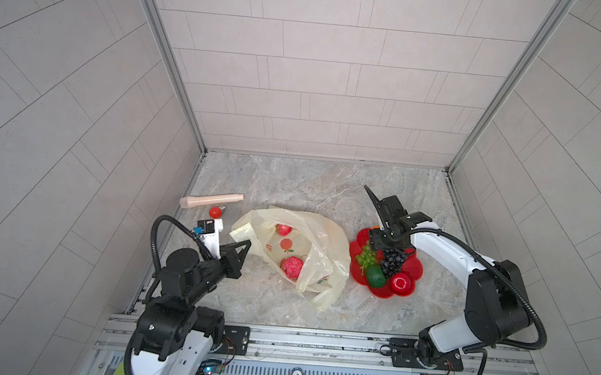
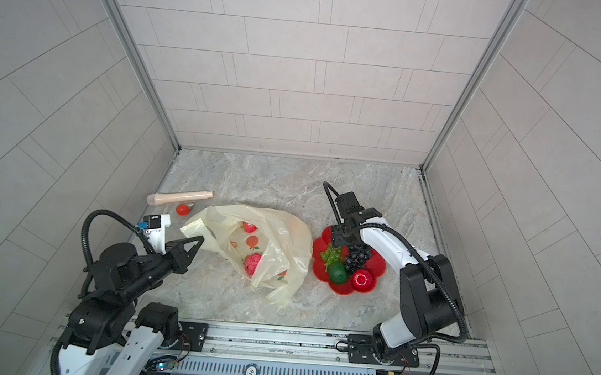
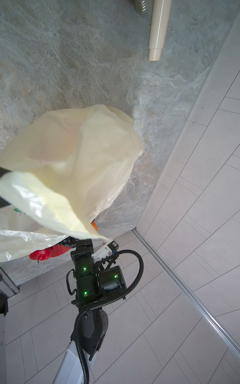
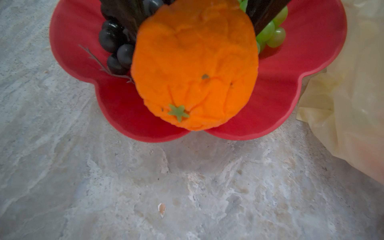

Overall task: Take fruits out of the plastic bag
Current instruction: Place the fake fruit on the plate.

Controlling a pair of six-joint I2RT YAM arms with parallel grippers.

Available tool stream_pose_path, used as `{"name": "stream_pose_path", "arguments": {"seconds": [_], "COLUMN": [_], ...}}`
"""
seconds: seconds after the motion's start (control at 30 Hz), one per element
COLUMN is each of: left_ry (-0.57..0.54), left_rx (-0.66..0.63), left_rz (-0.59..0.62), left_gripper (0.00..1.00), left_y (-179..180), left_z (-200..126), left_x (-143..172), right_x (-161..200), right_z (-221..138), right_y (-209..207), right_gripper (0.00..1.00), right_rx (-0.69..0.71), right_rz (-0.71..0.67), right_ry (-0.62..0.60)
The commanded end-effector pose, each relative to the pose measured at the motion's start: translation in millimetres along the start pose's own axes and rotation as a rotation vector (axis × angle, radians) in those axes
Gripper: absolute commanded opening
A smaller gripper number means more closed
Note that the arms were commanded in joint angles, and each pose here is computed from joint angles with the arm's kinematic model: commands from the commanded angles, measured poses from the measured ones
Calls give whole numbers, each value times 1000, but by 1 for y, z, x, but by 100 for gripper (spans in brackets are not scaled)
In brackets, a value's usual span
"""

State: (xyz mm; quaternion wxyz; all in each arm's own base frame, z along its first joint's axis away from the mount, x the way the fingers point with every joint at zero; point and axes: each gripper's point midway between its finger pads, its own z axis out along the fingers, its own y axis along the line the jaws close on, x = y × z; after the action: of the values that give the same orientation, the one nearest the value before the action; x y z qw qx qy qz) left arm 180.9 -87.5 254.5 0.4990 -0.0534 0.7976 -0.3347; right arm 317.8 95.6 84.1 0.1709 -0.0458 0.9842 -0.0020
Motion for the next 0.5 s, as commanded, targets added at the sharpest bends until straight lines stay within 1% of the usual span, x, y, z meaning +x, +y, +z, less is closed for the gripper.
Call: {"name": "stream_pose_path", "arguments": {"seconds": [0.0, 0.23, 0.33, 0.47], "left_ry": [-44, -79, -89, -102], "left_rx": [11, 8, 3, 1], "left_rz": [23, 28, 25, 16], "left_gripper": [2, 2, 2, 2], "left_y": [-2, -2, -1, 1], "left_z": [-4, -8, -8, -8], "left_x": [-6, -11, -13, -16], "right_x": [4, -3, -8, -18], "right_z": [-10, -40, -56, -69], "right_y": [-11, -14, -13, -11], "right_gripper": [76, 75, 74, 72], "right_rx": [49, 67, 51, 37], "right_rz": [6, 7, 11, 22], "right_ry": [-11, -117, -165, -212]}}
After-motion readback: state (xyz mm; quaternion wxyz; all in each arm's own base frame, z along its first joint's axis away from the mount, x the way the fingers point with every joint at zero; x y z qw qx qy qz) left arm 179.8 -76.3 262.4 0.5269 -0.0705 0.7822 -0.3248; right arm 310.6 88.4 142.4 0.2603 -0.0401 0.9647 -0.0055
